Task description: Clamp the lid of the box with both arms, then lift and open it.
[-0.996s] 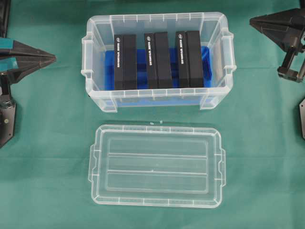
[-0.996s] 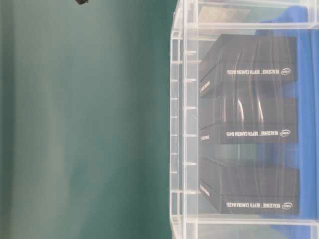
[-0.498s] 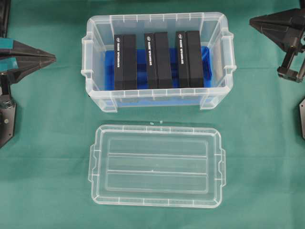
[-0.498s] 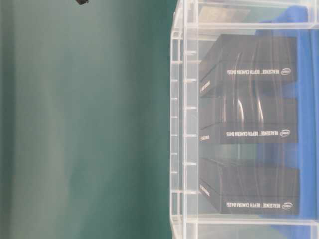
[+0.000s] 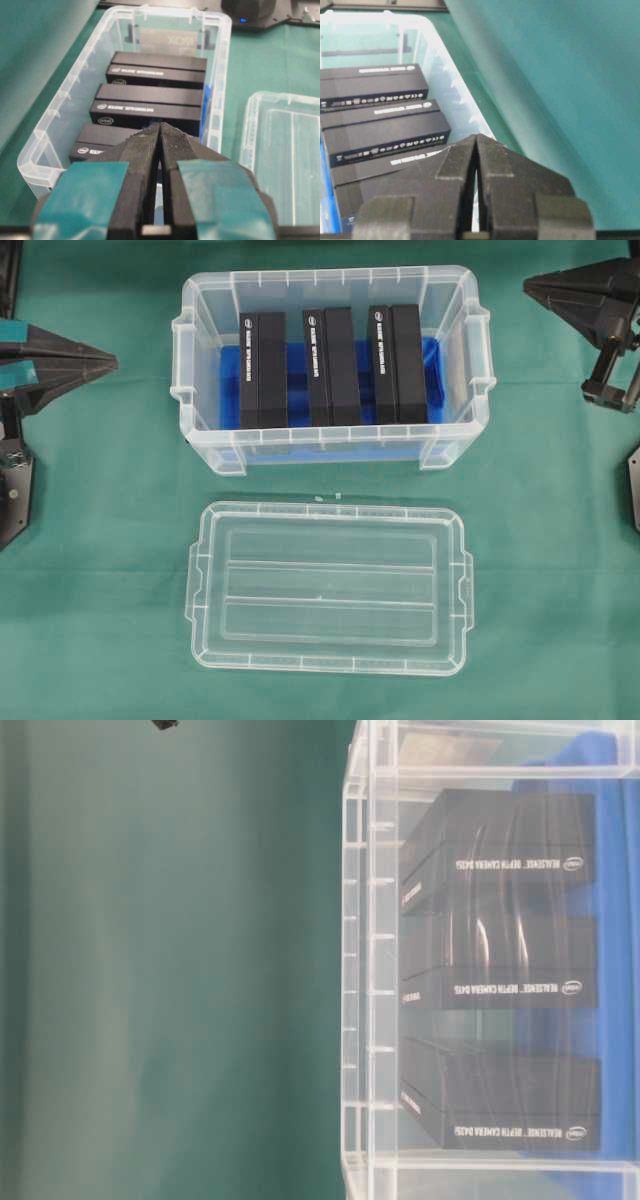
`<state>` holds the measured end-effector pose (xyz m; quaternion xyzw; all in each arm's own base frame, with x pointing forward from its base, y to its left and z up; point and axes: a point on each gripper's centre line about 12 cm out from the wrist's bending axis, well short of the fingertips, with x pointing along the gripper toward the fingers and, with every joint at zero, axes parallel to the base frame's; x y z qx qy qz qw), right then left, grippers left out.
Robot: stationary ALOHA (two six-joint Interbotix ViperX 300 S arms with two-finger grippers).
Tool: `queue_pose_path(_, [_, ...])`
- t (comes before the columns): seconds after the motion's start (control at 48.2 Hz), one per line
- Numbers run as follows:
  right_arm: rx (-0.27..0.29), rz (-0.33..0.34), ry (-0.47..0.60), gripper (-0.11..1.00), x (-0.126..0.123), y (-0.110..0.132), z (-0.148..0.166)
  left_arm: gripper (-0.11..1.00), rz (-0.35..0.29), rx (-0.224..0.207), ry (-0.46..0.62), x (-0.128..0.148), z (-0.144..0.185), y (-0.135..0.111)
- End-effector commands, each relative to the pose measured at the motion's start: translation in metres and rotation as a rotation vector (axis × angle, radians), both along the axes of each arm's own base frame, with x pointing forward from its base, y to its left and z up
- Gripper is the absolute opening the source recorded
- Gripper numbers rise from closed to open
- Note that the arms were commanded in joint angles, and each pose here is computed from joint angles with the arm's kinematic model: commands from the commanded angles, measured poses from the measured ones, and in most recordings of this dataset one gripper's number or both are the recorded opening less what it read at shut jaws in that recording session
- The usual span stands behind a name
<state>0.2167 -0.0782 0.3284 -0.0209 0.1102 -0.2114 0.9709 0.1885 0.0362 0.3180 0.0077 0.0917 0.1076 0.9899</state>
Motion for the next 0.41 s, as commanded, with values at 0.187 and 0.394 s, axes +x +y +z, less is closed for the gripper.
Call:
queue_pose_path(0.187, [-0.003, 0.004, -0.012, 0.0, 0.0011, 0.0004, 0.0049, 0.01, 0.001, -0.001, -0.016, 0.0012, 0.0065, 0.0003])
queue_pose_path(0.394, [-0.003, 0.004, -0.012, 0.0, 0.0011, 0.0004, 0.0049, 0.01, 0.001, -0.001, -0.016, 0.0012, 0.0065, 0.0003])
